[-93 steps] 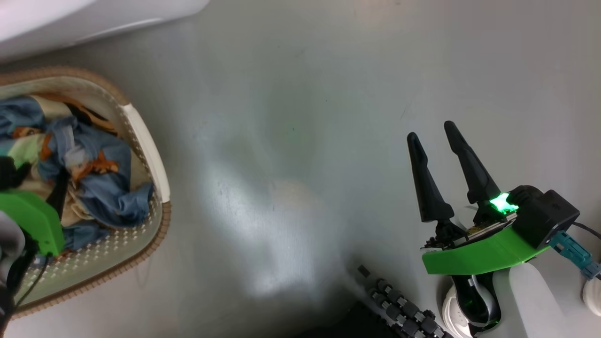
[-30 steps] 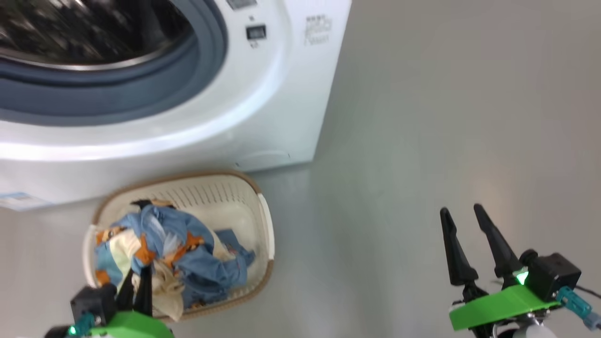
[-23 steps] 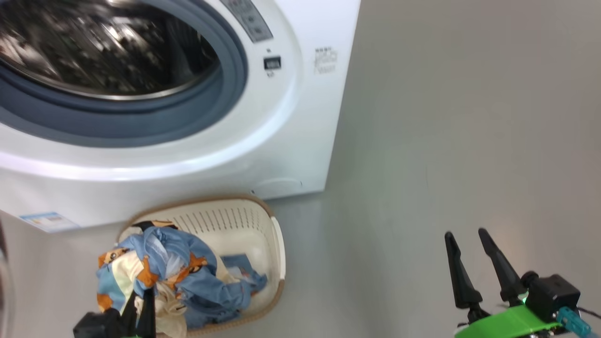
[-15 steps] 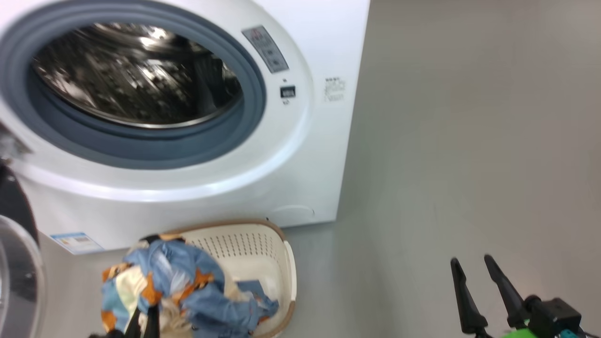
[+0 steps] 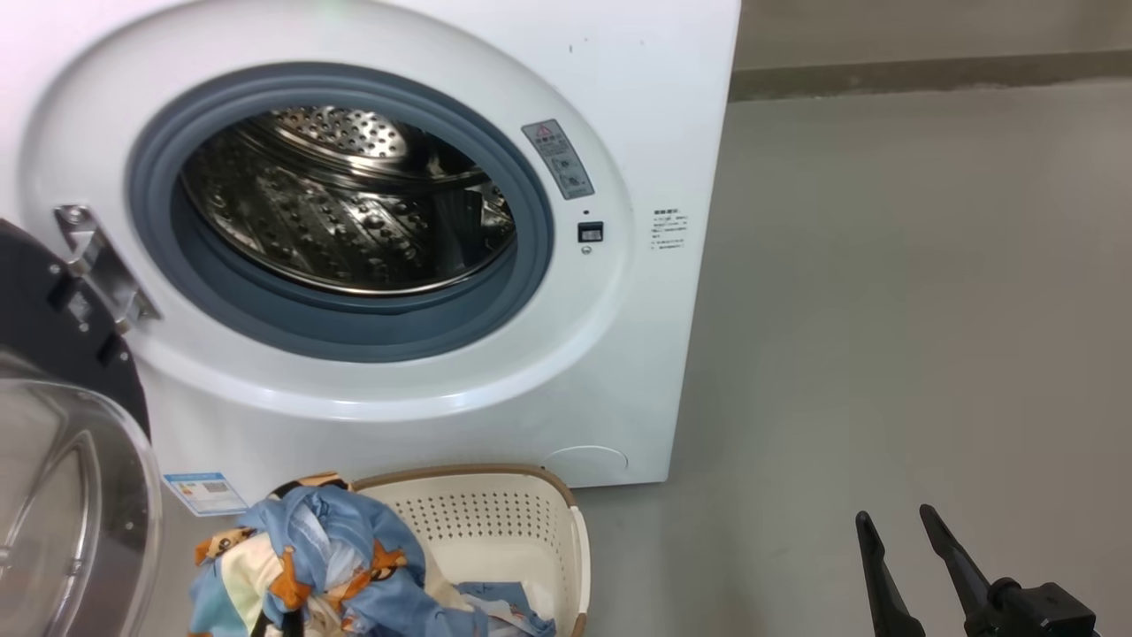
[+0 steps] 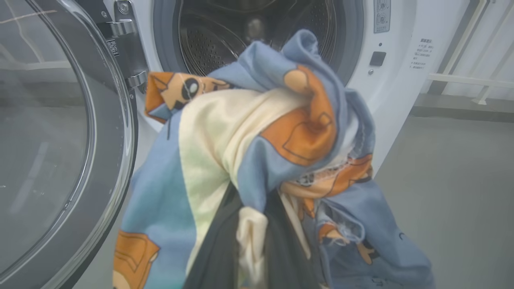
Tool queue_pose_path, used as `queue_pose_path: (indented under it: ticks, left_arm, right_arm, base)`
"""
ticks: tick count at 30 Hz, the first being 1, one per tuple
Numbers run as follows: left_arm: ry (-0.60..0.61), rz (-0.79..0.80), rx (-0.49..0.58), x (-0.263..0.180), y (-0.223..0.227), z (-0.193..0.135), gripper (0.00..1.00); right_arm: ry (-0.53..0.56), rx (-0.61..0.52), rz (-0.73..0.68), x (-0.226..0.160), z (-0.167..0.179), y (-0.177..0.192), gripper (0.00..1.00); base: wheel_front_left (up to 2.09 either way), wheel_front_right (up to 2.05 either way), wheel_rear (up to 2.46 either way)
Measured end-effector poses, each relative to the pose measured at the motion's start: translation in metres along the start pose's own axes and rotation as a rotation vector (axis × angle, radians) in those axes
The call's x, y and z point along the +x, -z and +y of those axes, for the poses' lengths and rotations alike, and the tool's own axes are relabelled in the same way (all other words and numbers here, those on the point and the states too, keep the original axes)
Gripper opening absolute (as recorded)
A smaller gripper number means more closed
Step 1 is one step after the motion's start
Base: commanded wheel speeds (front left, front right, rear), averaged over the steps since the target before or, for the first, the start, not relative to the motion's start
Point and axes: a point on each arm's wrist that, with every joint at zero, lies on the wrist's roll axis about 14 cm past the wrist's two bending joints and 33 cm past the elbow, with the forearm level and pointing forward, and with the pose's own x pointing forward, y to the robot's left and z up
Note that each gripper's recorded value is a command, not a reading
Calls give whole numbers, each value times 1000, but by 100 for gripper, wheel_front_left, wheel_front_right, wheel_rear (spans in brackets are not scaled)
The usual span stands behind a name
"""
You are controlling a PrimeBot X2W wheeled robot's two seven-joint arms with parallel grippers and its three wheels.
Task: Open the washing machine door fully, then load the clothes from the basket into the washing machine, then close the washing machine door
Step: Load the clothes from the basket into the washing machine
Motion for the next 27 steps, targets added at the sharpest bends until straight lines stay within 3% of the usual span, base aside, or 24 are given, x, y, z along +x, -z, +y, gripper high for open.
queue_pose_path:
  ticks: [17,27]
  left_arm:
    - [15,-6,-10,4,-3,-6,0]
    - [111,-104,-12,79,-34,-29,0]
  right_arm:
    - [-11,7,16,-1,5,5,100]
    - [10,47,67,4,2,22,100]
  base:
    - [0,0,0]
    - [0,0,0]
